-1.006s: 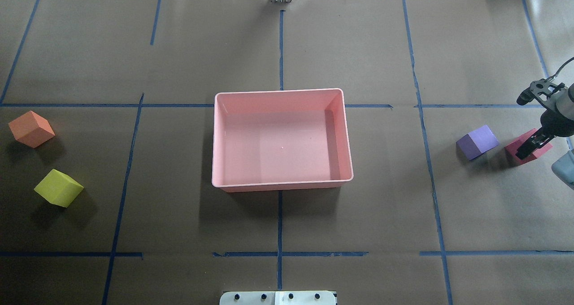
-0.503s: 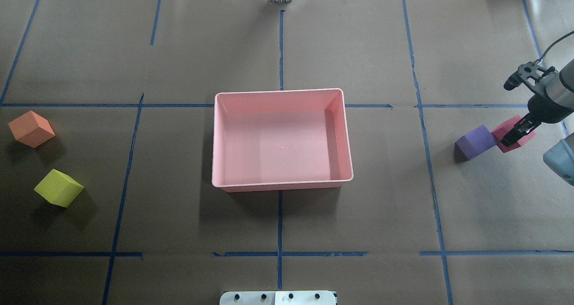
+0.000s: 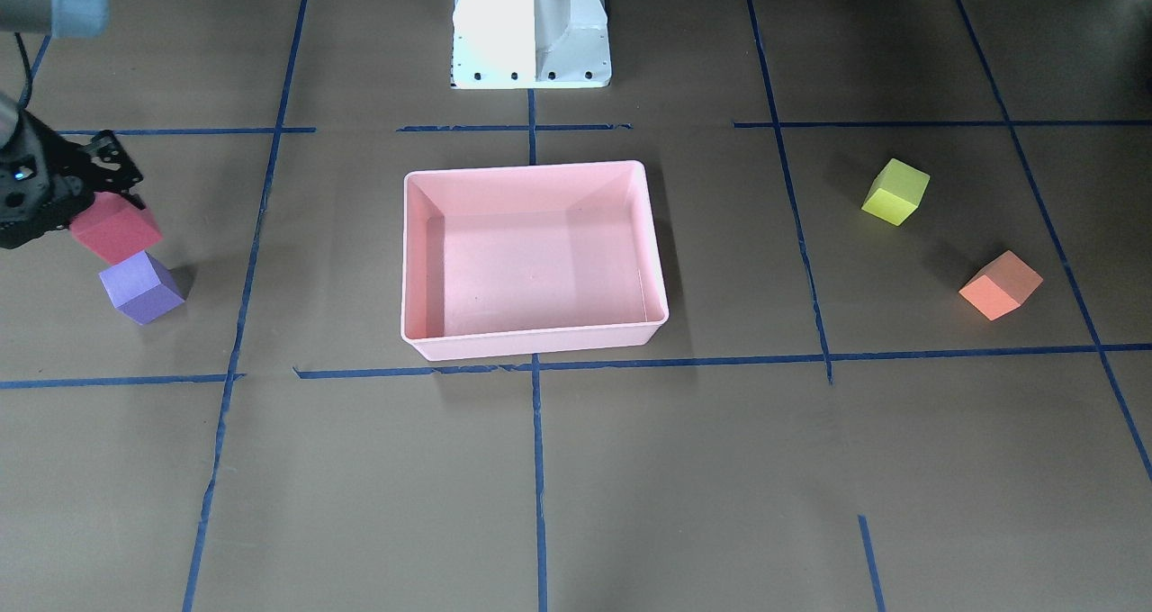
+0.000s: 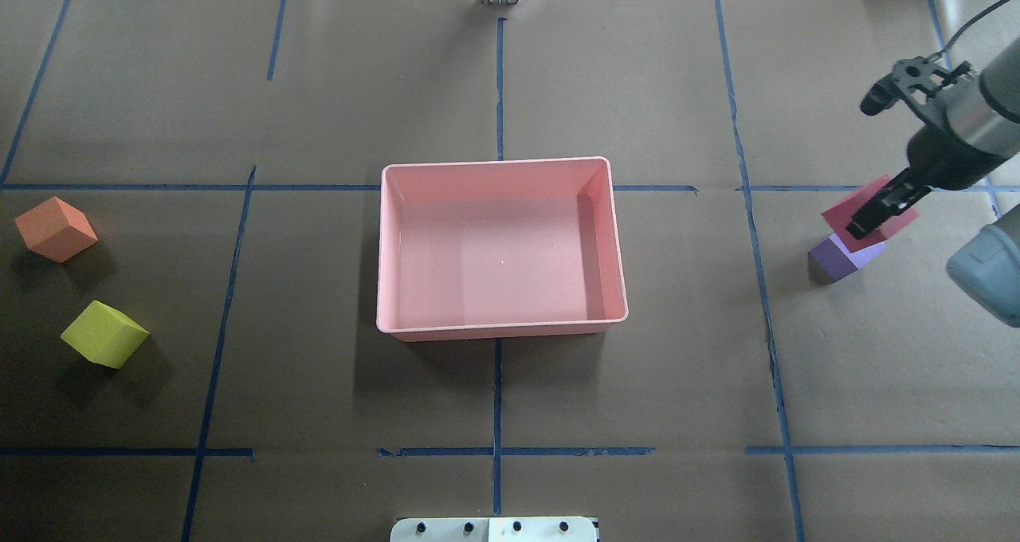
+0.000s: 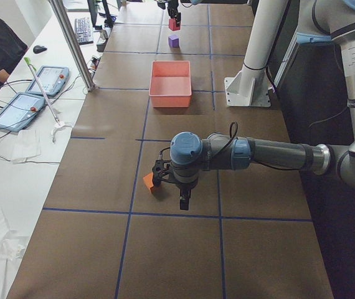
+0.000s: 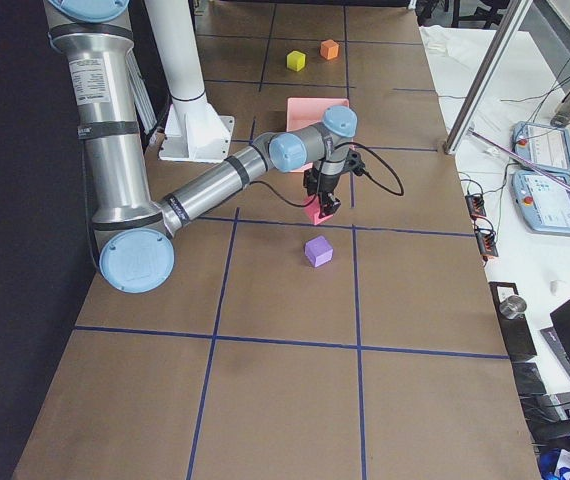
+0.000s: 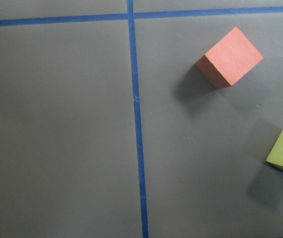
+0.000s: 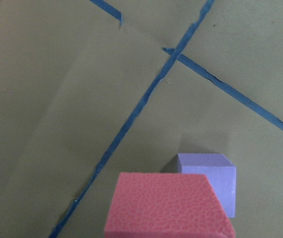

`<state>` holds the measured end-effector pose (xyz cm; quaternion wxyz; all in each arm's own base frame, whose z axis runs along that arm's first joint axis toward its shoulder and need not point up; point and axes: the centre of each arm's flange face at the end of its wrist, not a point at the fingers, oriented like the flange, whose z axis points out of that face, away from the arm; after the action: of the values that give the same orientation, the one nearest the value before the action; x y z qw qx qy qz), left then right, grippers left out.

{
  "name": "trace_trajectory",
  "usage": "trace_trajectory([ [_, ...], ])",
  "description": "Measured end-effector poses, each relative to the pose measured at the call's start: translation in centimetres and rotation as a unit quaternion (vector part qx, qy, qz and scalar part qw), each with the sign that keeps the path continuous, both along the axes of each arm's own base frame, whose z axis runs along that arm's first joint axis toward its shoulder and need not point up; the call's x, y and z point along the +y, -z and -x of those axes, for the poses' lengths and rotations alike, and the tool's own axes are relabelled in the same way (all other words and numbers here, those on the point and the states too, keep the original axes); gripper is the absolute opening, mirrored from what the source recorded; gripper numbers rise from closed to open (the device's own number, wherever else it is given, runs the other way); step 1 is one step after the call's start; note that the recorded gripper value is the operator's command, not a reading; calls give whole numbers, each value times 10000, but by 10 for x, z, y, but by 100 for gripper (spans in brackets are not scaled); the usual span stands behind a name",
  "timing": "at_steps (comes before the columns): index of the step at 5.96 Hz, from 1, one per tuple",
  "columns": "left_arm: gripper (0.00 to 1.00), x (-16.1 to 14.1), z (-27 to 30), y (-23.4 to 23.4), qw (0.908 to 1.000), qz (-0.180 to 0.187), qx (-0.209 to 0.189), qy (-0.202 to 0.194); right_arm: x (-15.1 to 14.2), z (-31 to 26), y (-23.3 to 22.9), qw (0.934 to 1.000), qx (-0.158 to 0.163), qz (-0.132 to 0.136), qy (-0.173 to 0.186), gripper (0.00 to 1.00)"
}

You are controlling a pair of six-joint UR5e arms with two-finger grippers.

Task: Place blocks into pink bin with both arms
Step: 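Carry the red-pink cube into the pink bin and open the right gripper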

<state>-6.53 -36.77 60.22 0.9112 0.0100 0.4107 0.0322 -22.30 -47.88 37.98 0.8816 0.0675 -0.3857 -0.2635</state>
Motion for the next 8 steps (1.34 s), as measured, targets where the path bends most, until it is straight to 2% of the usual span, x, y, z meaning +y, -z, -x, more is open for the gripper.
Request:
trace_trajectory([
  [2, 100, -4, -2, 3, 10000, -68, 9, -16, 28, 111, 107, 9972, -266, 533, -452, 11],
  [3, 100, -7, -8, 9, 9997, -165, 196, -57, 45, 163, 145, 9927, -298, 834, -823, 93],
  [4, 100, -11, -19, 18, 9981, -291, 526, -149, 57, 211, 165, 9843, -398, 1185, -1246, 99],
  [5, 100, -15, -32, 26, 9956, -488, 740, -303, 66, 250, 168, 9755, -557, 1458, -1552, 100],
  [6, 100, -23, -54, 37, 9928, -710, 828, -492, 74, 275, 165, 9696, -650, 1577, -1757, 100],
  [8, 100, -35, -127, 59, 9832, -1220, 835, -1067, 80, 288, 158, 9666, -561, 1656, -1875, 100],
])
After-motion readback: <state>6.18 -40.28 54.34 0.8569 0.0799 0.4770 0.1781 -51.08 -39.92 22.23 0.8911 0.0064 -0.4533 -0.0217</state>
